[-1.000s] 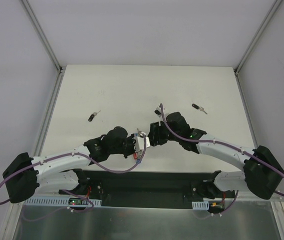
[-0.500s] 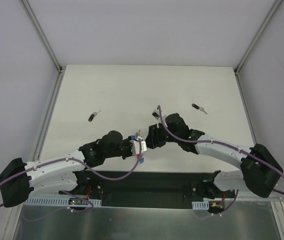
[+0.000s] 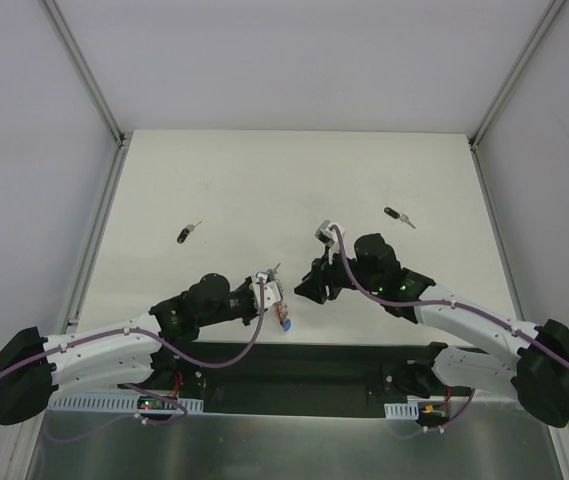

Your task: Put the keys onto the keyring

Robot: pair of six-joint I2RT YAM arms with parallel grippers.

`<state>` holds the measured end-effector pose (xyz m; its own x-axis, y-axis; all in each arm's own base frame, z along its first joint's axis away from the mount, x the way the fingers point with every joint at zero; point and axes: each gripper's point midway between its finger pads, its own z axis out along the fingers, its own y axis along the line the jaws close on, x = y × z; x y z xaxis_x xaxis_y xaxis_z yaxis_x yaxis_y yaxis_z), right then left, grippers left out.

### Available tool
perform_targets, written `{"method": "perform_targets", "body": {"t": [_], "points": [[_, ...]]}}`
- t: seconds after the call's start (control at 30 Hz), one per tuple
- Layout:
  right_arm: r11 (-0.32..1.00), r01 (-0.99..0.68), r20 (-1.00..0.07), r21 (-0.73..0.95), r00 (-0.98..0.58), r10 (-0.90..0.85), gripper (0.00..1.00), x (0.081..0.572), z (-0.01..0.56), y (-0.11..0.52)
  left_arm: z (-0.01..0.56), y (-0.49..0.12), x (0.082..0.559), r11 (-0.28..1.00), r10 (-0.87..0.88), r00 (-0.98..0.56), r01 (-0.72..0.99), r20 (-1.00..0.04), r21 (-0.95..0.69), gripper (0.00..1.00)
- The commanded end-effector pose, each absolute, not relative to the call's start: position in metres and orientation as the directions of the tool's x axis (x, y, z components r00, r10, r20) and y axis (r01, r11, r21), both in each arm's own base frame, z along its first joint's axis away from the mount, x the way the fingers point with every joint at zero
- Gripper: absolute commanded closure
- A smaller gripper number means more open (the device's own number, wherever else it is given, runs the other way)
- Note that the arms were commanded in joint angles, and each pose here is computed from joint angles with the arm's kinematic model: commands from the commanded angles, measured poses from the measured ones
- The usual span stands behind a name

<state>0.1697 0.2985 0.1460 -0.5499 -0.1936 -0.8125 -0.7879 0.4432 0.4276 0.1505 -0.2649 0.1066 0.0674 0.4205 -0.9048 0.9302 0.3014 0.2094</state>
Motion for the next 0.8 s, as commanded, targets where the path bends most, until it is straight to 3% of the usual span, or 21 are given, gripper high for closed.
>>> {"method": "perform_targets", "body": {"t": [0.0, 0.3, 0.53, 0.77], "points": [[0.331, -0.887, -0.894, 0.322, -0.4, -0.202, 0.52, 0.163, 0.163, 0.301, 0.135, -0.28, 0.144, 0.299, 0.286, 0.085, 0.938, -0.955, 0.173, 1.0], [0.385, -0.889, -0.915, 0.247, -0.345, -0.211, 0.53, 0.171, 0.168, 0.289, 0.124, -0.28, 0.132, 0.279, 0.251, 0.024, 0.955, -0.968, 0.096, 1.0], [0.452, -0.873, -0.936, 0.184, -0.296, -0.191, 0.42, 0.182, 0.182, 0.275, 0.116, -0.271, 0.133, 0.296, 0.161, -0.064, 0.955, -0.985, -0.014, 1.0], [0.471, -0.869, -0.938, 0.153, -0.278, -0.207, 0.42, 0.186, 0.185, 0.272, 0.123, -0.263, 0.133, 0.252, 0.066, -0.088, 0.965, -0.994, -0.069, 1.0]]}}
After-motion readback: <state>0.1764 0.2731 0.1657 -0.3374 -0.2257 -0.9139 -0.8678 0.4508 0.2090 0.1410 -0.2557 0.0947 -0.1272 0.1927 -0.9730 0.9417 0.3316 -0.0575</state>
